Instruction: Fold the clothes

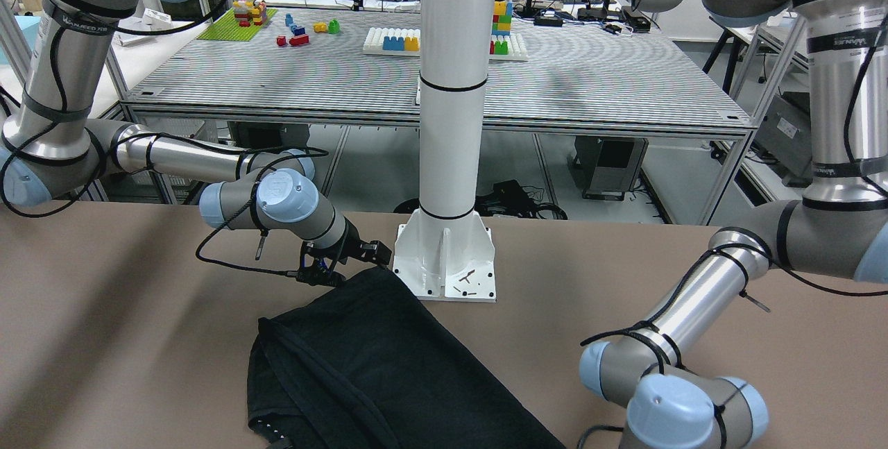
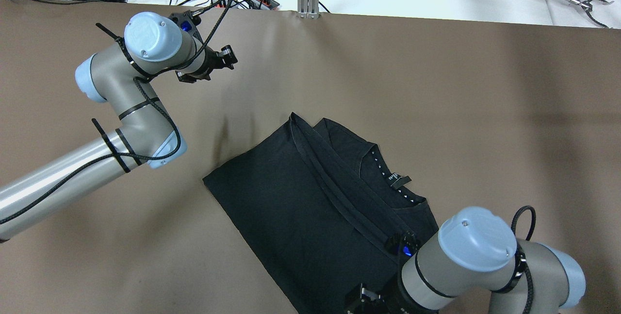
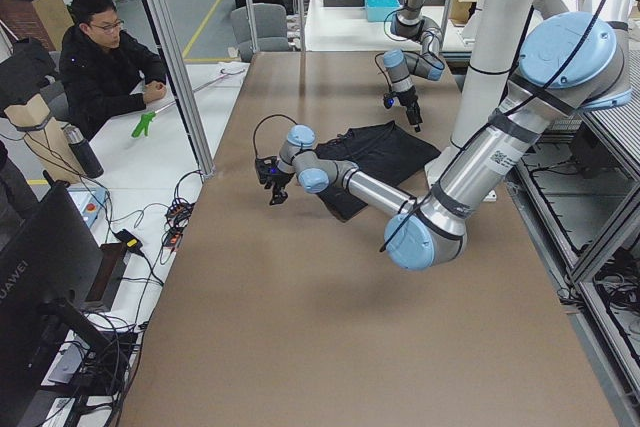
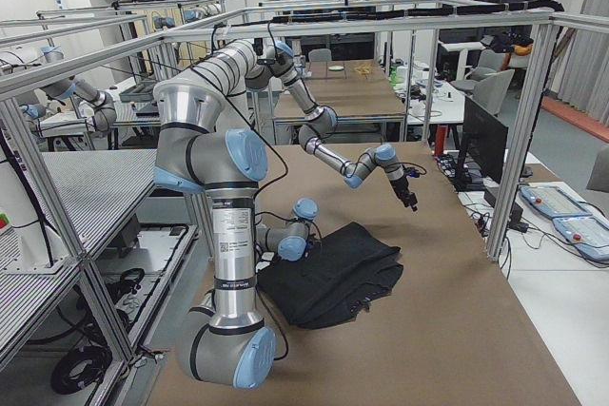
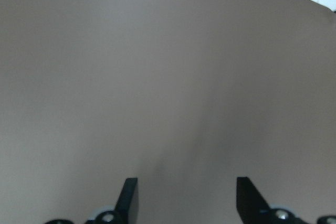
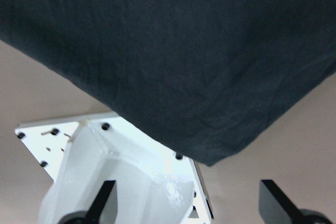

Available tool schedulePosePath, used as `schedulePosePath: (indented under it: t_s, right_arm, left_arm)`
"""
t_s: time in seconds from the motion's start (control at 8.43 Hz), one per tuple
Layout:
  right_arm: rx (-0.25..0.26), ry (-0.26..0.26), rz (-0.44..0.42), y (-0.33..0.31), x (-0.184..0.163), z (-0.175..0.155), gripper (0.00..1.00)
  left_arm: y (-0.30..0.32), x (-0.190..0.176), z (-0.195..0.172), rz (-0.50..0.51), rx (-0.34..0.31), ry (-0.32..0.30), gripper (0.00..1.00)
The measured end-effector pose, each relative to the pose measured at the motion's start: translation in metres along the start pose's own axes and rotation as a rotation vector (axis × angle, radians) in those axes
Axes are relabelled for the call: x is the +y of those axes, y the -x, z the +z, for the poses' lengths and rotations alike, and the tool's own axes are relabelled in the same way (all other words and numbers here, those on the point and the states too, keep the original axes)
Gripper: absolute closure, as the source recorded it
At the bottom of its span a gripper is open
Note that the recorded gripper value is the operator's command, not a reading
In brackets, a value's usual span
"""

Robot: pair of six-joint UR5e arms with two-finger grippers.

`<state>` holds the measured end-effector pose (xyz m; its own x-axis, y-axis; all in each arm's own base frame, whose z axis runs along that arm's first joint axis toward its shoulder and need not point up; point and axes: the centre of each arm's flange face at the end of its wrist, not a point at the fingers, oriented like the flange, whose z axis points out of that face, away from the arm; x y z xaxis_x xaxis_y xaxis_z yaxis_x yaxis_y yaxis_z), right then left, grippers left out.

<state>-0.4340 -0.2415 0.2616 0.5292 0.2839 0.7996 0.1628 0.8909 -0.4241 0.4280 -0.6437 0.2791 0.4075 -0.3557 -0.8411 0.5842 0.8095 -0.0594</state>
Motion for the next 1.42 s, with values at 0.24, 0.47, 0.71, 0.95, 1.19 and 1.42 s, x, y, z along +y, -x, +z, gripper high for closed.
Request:
schedulePosePath:
  t_s: [0.24, 0.47, 0.71, 0.95, 1.19, 1.42]
  right_arm:
    - [-0.046, -0.172, 0.021, 0.003, -0.036, -0.031, 0.05]
    - [-0.072, -0.372, 0.026, 0.009, -0.063, -0.044, 0.05]
    - [-0.094, -0.498, 0.028, 0.018, -0.077, -0.054, 0.05]
    - [-0.103, -0.542, 0.035, 0.020, -0.084, -0.063, 0.05]
    - [-0.104, -0.551, 0.039, 0.020, -0.086, -0.065, 0.05]
    - [-0.105, -0.555, 0.042, 0.020, -0.088, -0.067, 0.05]
  left_arm:
    - [0.027, 0.072, -0.037, -0.010, 0.045, 0.070, 0.30]
    - [0.068, 0.128, -0.065, -0.030, 0.054, 0.132, 0.39]
    - [0.099, 0.168, -0.065, -0.060, 0.023, 0.168, 0.42]
    - [0.112, 0.191, -0.054, -0.061, -0.005, 0.171, 0.43]
    - [0.117, 0.201, -0.049, -0.058, -0.017, 0.171, 0.43]
    - [0.120, 0.211, -0.042, -0.049, -0.030, 0.174, 0.44]
